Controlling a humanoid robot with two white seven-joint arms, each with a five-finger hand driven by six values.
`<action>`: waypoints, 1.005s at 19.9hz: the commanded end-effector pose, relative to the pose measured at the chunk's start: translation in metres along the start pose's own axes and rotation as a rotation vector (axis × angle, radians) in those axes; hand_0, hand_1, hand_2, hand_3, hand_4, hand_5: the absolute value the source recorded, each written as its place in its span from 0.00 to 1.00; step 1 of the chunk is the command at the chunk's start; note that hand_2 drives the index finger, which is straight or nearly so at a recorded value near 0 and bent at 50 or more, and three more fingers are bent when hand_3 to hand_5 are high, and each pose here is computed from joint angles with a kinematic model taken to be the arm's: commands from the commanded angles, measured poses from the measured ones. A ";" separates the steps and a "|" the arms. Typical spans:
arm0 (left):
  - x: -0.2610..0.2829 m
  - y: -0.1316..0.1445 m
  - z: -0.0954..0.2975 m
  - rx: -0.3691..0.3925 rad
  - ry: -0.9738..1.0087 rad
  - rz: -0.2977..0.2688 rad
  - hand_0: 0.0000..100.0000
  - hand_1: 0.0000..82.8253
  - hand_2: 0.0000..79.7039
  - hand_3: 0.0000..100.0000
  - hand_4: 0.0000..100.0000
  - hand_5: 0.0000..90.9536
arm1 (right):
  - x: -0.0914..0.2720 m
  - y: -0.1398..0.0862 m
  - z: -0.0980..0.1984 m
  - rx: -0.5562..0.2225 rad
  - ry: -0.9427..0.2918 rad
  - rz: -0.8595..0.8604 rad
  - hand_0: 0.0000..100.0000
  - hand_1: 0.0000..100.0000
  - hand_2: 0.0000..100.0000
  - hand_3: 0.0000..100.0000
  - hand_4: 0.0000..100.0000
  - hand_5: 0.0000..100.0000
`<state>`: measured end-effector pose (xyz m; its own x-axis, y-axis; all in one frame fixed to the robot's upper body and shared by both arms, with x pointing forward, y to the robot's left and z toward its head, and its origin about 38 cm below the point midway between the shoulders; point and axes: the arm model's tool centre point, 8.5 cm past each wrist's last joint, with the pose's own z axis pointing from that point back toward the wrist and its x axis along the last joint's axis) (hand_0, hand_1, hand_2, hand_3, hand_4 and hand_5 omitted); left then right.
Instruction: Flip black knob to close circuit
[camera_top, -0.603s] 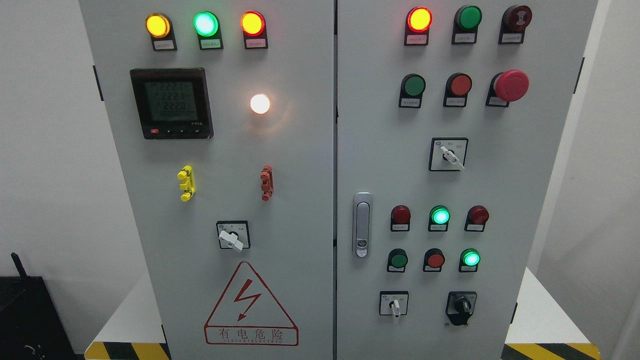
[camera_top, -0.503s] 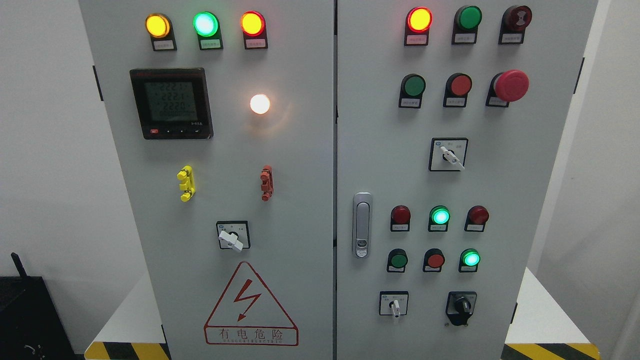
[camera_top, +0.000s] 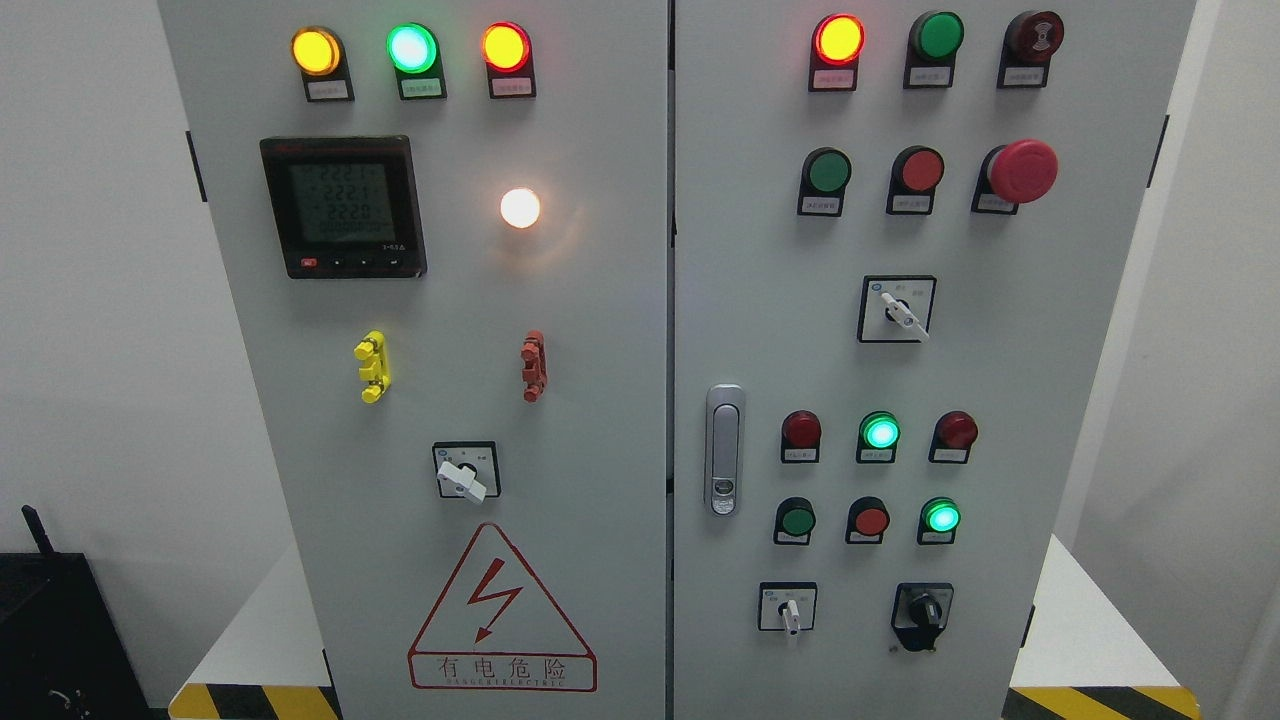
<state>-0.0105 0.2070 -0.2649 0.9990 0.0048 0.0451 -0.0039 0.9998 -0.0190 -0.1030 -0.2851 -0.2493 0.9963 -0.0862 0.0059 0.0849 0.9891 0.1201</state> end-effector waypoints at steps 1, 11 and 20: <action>0.002 0.001 0.000 0.002 -0.004 0.018 0.00 0.00 0.00 0.05 0.03 0.00 | 0.099 0.051 -0.007 0.087 -0.315 0.069 0.00 0.00 0.00 0.00 0.00 0.00; 0.001 0.000 0.000 0.000 -0.003 0.018 0.00 0.00 0.00 0.05 0.03 0.00 | 0.304 0.110 0.173 0.109 -1.327 0.330 0.00 0.00 0.01 0.11 0.09 0.00; 0.001 0.000 0.000 0.000 -0.003 0.018 0.00 0.00 0.00 0.05 0.03 0.00 | 0.341 0.119 0.364 -0.200 -1.888 0.630 0.00 0.21 0.48 0.75 0.69 0.63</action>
<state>-0.0097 0.2070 -0.2649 0.9989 0.0048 0.0472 -0.0039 0.9998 -0.0191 0.1806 -0.2400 -0.0993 0.2915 0.0837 0.9529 -0.2091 0.9776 -0.0219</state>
